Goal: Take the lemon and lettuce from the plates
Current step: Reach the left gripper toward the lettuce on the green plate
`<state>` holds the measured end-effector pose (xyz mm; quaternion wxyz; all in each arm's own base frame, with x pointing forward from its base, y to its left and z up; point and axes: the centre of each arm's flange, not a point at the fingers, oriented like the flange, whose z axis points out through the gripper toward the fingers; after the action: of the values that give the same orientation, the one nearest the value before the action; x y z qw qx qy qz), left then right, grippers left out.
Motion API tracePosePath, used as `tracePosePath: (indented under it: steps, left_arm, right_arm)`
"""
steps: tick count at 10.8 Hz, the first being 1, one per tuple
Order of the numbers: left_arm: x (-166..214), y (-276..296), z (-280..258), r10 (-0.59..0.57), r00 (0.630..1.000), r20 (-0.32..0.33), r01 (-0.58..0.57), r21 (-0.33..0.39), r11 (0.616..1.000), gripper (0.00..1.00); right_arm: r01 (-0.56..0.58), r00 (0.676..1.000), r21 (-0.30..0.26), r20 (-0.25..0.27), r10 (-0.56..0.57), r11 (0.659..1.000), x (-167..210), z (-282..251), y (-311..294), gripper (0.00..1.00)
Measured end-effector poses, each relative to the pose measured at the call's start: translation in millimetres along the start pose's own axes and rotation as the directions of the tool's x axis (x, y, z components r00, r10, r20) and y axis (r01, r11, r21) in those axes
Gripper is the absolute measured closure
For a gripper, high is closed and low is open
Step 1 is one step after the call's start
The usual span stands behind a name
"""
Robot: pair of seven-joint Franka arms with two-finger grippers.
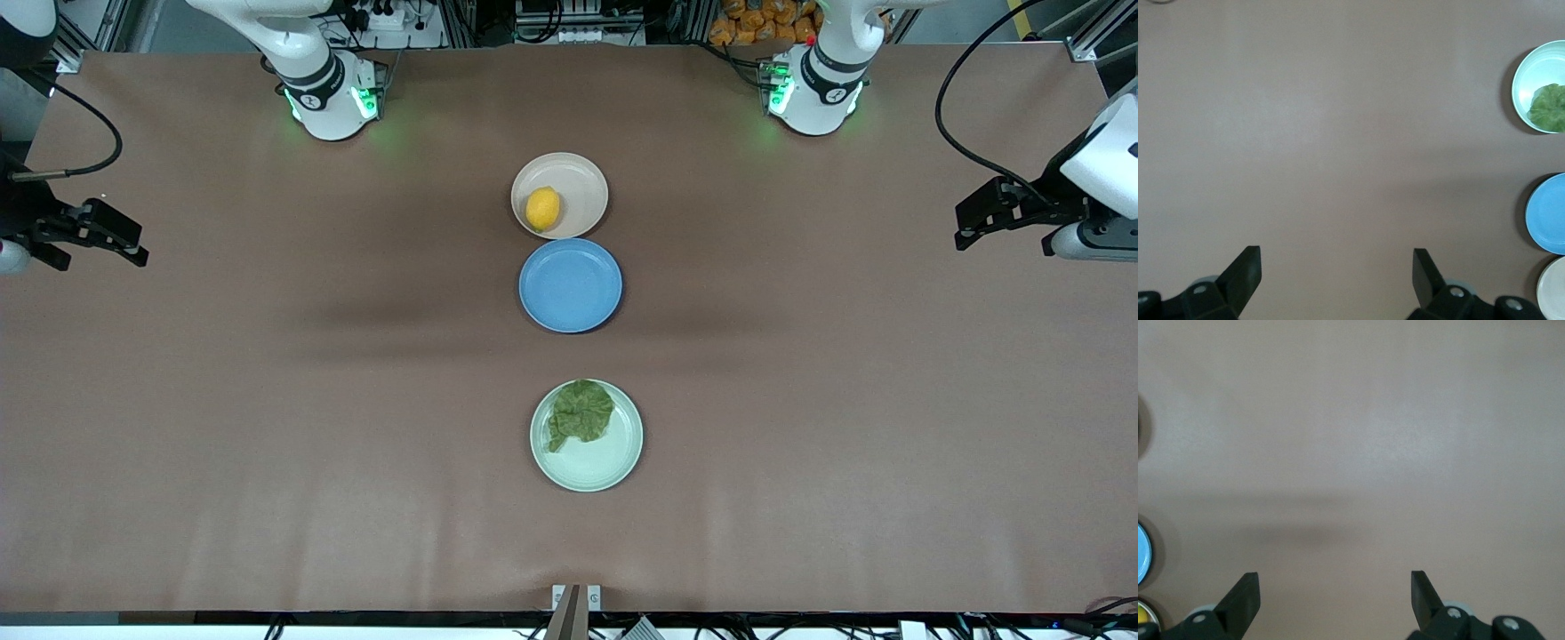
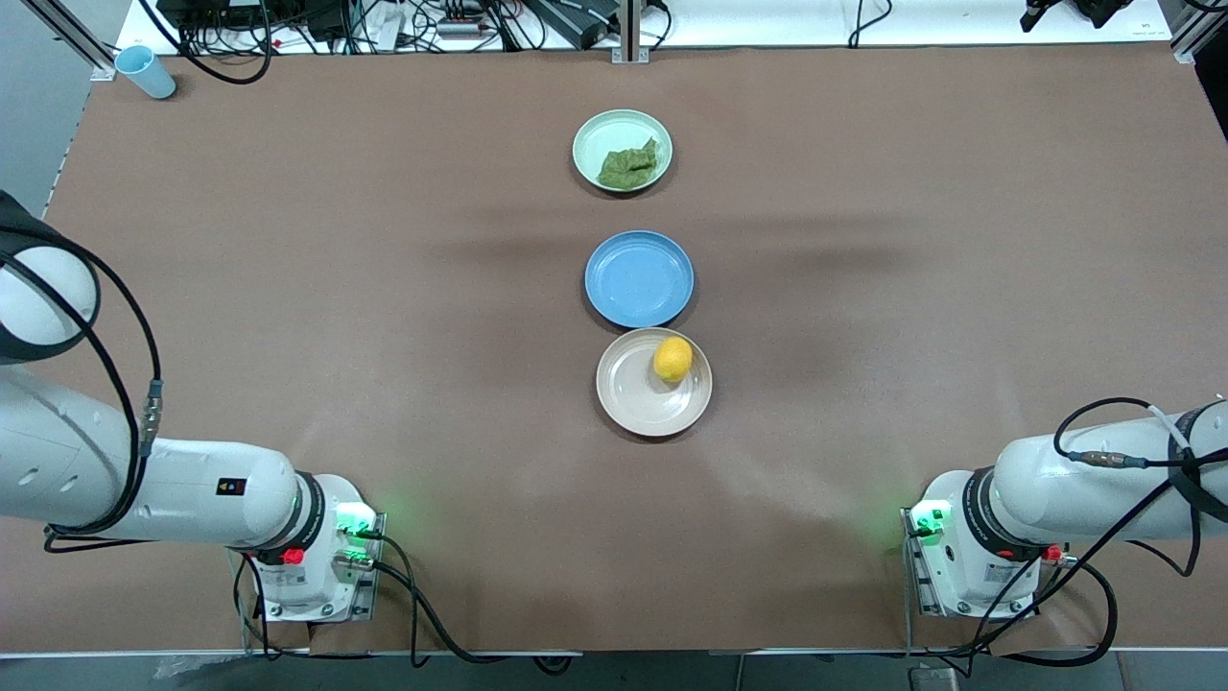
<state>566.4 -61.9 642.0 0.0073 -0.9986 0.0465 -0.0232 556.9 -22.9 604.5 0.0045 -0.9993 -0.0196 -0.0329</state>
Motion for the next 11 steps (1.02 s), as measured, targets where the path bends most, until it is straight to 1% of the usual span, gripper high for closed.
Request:
tracePosePath:
  steps: [4, 5, 6, 7, 8, 9, 11]
  left_arm:
    - [1.3, 8.5, 3.5, 0.015, 1.000, 0.006, -0.015, -0.003, 1.000, 0.00]
    - [5.0, 20.5, 10.9, 0.029, 0.999, 0.014, -0.028, -0.042, 0.999, 0.00]
    - [13.1, 36.3, 21.7, 0.048, 0.999, 0.007, -0.047, -0.079, 0.996, 0.00]
    - [24.7, 59.8, 34.0, 0.076, 0.997, -0.023, -0.078, -0.104, 0.991, 0.00]
    - [37.2, 93.2, 48.3, 0.103, 0.992, -0.069, -0.111, -0.117, 0.987, 0.00]
    - [45.9, 132.6, 64.4, 0.113, 0.988, -0.105, -0.127, -0.132, 0.983, 0.00]
    - [53.1, 225.9, 108.2, 0.097, 0.983, -0.157, -0.124, -0.175, 0.977, 0.00]
  right_arm:
    - [0.012, 1.000, 0.001, 0.009, -0.012, 1.000, -0.4, 4.2, -5.0, 0.00]
    - [0.013, 1.000, 0.002, 0.013, -0.013, 1.000, -0.7, 6.3, -5.6, 0.00]
    - [0.013, 1.000, 0.002, 0.016, -0.013, 1.000, -1.0, 7.4, -5.7, 0.00]
    - [0.013, 1.000, 0.002, 0.018, -0.013, 1.000, -1.3, 8.4, -5.8, 0.00]
    - [0.014, 1.000, 0.003, 0.026, -0.014, 1.000, -2.1, 11.4, -6.2, 0.00]
    - [0.014, 0.999, 0.006, 0.039, -0.014, 1.000, -3.4, 17.6, -6.9, 0.00]
    - [0.016, 0.997, 0.014, 0.076, -0.017, 1.000, -7.0, 35.5, -10.2, 0.00]
